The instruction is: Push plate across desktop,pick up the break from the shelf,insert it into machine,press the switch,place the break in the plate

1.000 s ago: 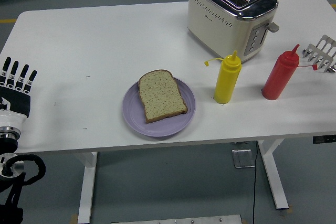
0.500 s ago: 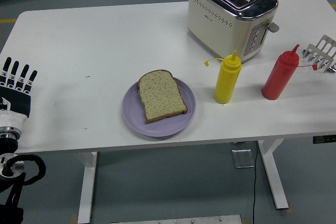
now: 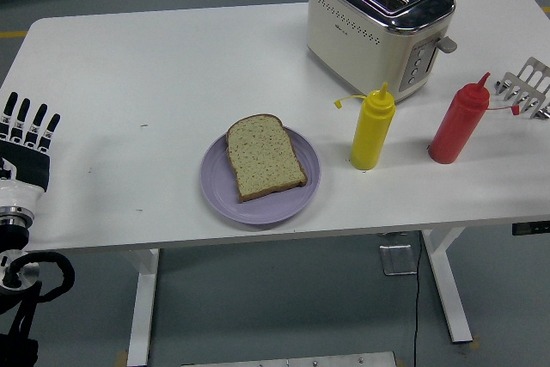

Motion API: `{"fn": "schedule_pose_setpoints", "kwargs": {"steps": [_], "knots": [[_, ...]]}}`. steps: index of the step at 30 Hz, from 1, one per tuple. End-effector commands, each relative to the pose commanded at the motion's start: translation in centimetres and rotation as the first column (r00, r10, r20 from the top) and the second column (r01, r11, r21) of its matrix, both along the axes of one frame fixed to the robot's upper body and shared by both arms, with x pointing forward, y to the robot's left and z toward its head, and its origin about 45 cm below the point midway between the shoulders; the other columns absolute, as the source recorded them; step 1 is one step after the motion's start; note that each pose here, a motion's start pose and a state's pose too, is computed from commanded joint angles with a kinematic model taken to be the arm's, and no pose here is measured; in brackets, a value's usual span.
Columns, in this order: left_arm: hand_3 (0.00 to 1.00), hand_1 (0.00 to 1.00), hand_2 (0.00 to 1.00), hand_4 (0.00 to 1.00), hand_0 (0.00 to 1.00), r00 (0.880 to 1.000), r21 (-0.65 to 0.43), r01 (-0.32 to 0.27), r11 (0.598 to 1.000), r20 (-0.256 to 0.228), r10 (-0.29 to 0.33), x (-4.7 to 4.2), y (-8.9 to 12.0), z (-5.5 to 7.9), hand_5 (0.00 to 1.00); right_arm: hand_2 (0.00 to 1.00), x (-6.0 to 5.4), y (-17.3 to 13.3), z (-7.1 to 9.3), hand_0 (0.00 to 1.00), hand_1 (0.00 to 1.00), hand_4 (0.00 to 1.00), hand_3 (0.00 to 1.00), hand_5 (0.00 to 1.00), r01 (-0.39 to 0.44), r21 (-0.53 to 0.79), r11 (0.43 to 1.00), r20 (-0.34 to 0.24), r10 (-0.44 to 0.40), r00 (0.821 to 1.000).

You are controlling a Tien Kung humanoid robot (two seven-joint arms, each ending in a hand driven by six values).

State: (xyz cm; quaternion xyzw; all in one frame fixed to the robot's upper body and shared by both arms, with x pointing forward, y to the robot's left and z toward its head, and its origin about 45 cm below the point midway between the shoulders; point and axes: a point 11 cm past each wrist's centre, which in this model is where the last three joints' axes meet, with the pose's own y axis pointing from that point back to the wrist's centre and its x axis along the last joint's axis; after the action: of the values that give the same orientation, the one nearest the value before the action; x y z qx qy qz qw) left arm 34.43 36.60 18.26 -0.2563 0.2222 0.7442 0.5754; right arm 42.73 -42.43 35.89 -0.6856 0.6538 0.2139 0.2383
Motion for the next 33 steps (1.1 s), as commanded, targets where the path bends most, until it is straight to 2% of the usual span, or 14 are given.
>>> {"fn": "schedule_pose_setpoints", "kwargs": {"steps": [4, 5, 10, 11, 17, 22, 23, 28, 29, 33], "knots": [[0.862, 0.876, 0.955, 0.673, 0.832, 1.0, 0.0, 0.0, 1.0, -0.001, 0.0, -0.03, 0.01, -0.03, 0.998, 0.773, -0.01, -0.06, -0.16, 0.808, 0.769, 0.574, 0.526, 0.58, 0.004, 0.006, 1.0, -0.006, -0.004, 1.0], [0.862, 0.875, 0.955, 0.673, 0.831, 1.0, 0.0, -0.001, 1.0, -0.001, 0.001, -0.03, 0.02, -0.04, 0.998, 0.798, -0.01, -0.08, -0.21, 0.809, 0.772, 0.575, 0.734, 0.582, 0.007, 0.008, 1.0, -0.009, -0.007, 1.0], [0.862, 0.875, 0.955, 0.673, 0.831, 1.0, 0.0, 0.001, 1.0, -0.002, -0.001, -0.03, -0.03, -0.06, 0.998, 0.798, -0.01, -0.14, -0.42, 0.809, 0.772, 0.575, 0.734, 0.582, 0.015, 0.017, 1.0, -0.017, -0.015, 1.0], [0.863, 0.875, 0.955, 0.673, 0.832, 1.0, 0.0, 0.001, 1.0, -0.002, -0.001, -0.04, -0.04, -0.07, 0.998, 0.815, 0.0, -0.15, -0.45, 0.811, 0.774, 0.576, 0.835, 0.586, 0.016, 0.019, 1.0, -0.018, -0.016, 1.0], [0.862, 0.875, 0.955, 0.672, 0.832, 1.0, 0.001, 0.001, 1.0, -0.001, -0.001, -0.03, -0.02, -0.04, 0.998, 0.817, 0.0, -0.23, -0.39, 0.813, 0.774, 0.572, 0.854, 0.591, 0.021, 0.025, 0.999, -0.017, -0.021, 1.0], [0.862, 0.875, 0.955, 0.672, 0.832, 1.0, 0.0, 0.002, 1.0, 0.0, -0.002, 0.0, -0.06, -0.01, 0.998, 0.817, 0.03, -0.24, -0.22, 0.813, 0.774, 0.572, 0.854, 0.591, 0.02, 0.026, 0.999, -0.013, -0.02, 1.0], [0.862, 0.875, 0.955, 0.672, 0.832, 1.0, 0.0, 0.003, 1.0, 0.0, -0.003, 0.0, -0.07, -0.01, 0.998, 0.818, 0.03, -0.23, -0.18, 0.814, 0.774, 0.574, 0.781, 0.595, 0.02, 0.026, 0.999, -0.012, -0.019, 1.0], [0.862, 0.875, 0.955, 0.672, 0.832, 1.0, 0.0, 0.002, 1.0, 0.0, -0.002, -0.01, -0.06, -0.01, 0.998, 0.818, 0.02, -0.26, -0.05, 0.814, 0.774, 0.574, 0.781, 0.595, 0.016, 0.019, 1.0, -0.006, -0.015, 1.0], [0.862, 0.875, 0.955, 0.672, 0.832, 1.0, -0.001, 0.002, 1.0, 0.0, -0.002, 0.0, -0.06, -0.01, 0.998, 0.806, 0.02, -0.26, -0.03, 0.814, 0.775, 0.577, 0.558, 0.6, 0.015, 0.018, 1.0, -0.005, -0.015, 1.0], [0.862, 0.875, 0.955, 0.672, 0.832, 1.0, -0.001, 0.002, 1.0, 0.002, -0.002, 0.03, -0.06, 0.04, 0.998, 0.806, 0.01, -0.17, 0.07, 0.814, 0.775, 0.577, 0.558, 0.6, 0.006, 0.01, 1.0, 0.001, -0.006, 1.0]]}}
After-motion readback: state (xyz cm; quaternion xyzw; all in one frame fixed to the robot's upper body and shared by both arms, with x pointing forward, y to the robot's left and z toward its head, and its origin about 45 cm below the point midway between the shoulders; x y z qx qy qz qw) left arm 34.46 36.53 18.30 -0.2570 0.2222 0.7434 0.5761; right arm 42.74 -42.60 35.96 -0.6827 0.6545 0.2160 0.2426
